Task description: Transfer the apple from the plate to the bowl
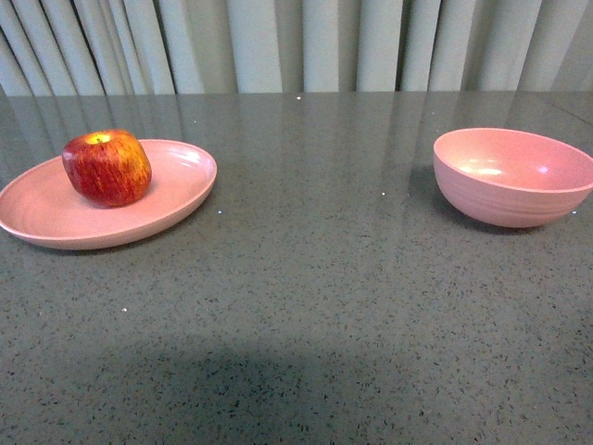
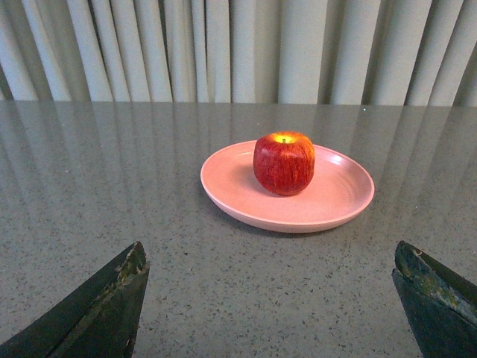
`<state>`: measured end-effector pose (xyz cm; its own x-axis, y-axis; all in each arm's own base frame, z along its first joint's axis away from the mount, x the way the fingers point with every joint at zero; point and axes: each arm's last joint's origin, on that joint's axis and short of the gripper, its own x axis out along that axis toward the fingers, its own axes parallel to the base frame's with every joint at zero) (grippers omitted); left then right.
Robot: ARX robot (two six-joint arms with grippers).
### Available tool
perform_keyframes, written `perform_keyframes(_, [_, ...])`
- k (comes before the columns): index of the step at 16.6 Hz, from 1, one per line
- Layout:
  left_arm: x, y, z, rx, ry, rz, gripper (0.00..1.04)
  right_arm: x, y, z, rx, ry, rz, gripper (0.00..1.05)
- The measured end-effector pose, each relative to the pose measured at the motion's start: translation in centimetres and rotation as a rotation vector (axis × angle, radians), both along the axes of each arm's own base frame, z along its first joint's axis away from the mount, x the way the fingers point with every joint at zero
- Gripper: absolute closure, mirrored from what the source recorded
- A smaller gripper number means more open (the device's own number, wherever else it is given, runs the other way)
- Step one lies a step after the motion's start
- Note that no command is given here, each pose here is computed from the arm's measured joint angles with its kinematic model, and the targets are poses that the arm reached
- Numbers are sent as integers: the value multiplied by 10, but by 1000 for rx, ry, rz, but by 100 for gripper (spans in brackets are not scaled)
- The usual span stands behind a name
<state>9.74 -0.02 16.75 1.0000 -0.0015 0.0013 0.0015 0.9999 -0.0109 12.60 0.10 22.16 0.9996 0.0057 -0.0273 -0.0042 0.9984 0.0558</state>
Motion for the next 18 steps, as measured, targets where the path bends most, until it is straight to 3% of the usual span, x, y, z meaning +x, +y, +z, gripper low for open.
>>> perform_keyframes(5, [0,0,0,0,0,0,7,95,-1,57,22,94,113,7])
perform_keyframes(6, [0,0,0,0,0,0,7,148,-2,67,35,220,136,7])
perform_keyframes(8, [0,0,0,0,0,0,7,239,3,54,28,492,124,7])
perform_keyframes(12, [0,0,0,0,0,0,7,264,5,17,24,663,103,7])
perform_keyframes(18, [0,0,0,0,0,0,7,272,9,-9,38,748,84,7])
